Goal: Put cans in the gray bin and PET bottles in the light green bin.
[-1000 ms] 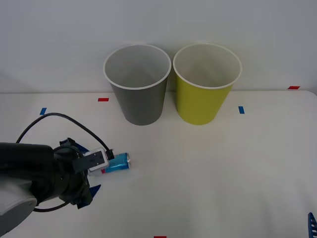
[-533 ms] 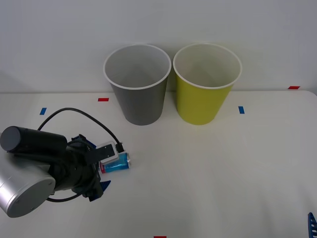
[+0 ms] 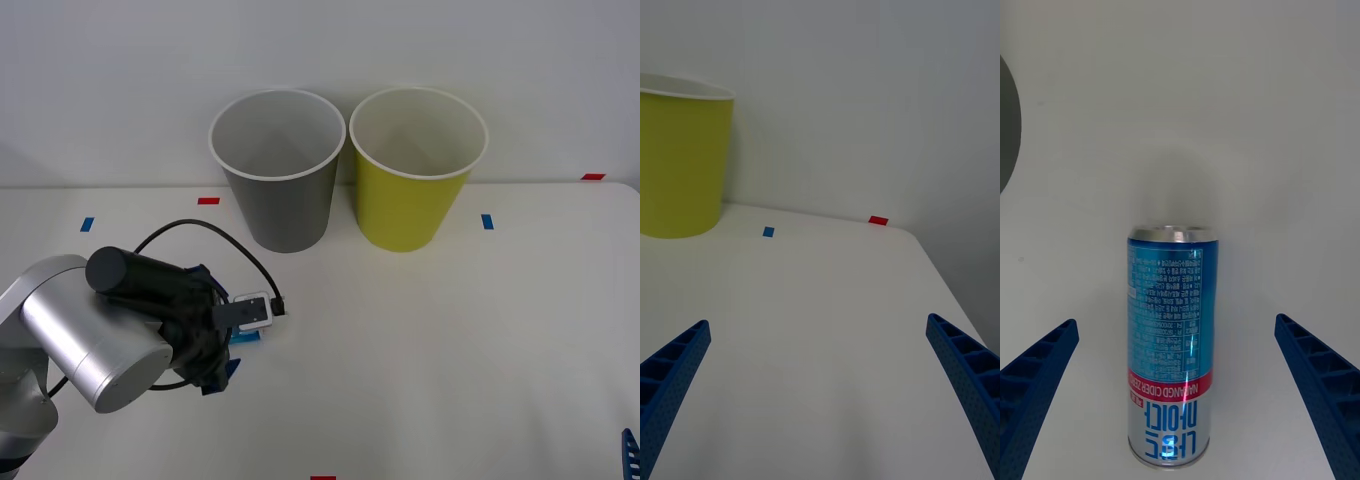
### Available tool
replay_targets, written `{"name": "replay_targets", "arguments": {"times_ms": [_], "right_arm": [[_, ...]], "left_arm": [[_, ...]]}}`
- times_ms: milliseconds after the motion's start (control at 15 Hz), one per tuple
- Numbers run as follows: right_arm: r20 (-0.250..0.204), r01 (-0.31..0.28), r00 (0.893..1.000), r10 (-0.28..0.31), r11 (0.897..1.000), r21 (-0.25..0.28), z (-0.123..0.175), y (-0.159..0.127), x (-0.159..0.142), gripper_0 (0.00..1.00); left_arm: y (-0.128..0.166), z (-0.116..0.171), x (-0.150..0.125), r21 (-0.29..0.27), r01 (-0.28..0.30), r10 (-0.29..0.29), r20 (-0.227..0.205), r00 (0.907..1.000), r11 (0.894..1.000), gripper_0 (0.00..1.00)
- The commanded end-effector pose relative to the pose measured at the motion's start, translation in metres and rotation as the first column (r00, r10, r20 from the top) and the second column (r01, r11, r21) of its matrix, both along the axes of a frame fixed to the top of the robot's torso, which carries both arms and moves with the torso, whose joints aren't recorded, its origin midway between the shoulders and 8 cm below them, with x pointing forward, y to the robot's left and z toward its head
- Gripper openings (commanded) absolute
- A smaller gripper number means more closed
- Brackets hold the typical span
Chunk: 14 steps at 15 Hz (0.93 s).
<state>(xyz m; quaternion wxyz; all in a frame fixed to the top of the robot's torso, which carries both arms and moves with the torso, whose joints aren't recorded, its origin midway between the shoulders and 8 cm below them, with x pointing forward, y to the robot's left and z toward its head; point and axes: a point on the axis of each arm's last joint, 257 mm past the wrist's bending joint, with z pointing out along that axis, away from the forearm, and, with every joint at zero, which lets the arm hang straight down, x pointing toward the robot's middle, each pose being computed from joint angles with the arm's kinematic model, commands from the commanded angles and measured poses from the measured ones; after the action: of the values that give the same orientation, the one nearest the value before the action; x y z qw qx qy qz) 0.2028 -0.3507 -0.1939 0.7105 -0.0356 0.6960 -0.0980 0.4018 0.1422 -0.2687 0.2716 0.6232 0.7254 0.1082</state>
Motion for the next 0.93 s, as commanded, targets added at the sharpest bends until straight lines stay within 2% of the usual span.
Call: {"name": "replay_targets", "arguments": {"times_ms": [67,267,400,467,533,667,933], "right_arm": [[0.0,0.0,1.0,0.0,1.0,0.0,0.0,0.0,0.0,1.0],[0.0,0.0,1.0,0.0,1.0,0.0,0.0,0.0,0.0,1.0],[0.0,0.0,1.0,0.0,1.0,0.0,0.0,0.0,0.0,1.0],[0.0,0.0,1.0,0.0,1.0,0.0,0.0,0.0,0.0,1.0],[0.0,0.0,1.0,0.0,1.0,0.0,0.0,0.0,0.0,1.0],[0.0,0.0,1.0,0.0,1.0,0.0,0.0,0.0,0.0,1.0],[0.0,0.0,1.0,0.0,1.0,0.0,0.0,0.0,0.0,1.0]], "left_arm": [[-0.007,-0.016,0.001,-0.007,-0.009,0.008,-0.041,0.9991,1.0,0.9],[-0.007,-0.029,0.001,0.012,-0.021,0.022,-0.08,0.9966,1.0,0.89],[0.006,-0.025,0.006,0.066,-0.053,0.059,-0.089,0.9943,0.996,0.89],[0.012,-0.025,0.01,0.073,-0.077,0.083,-0.092,0.9923,0.994,0.89],[0.015,-0.029,0.015,0.071,-0.095,0.102,-0.103,0.9894,0.993,0.88],[0.006,-0.03,0.019,0.059,-0.096,0.103,-0.113,0.9883,0.994,0.88],[-0.004,-0.034,0.01,0.056,-0.093,0.1,-0.159,0.9821,0.994,0.85]]}}
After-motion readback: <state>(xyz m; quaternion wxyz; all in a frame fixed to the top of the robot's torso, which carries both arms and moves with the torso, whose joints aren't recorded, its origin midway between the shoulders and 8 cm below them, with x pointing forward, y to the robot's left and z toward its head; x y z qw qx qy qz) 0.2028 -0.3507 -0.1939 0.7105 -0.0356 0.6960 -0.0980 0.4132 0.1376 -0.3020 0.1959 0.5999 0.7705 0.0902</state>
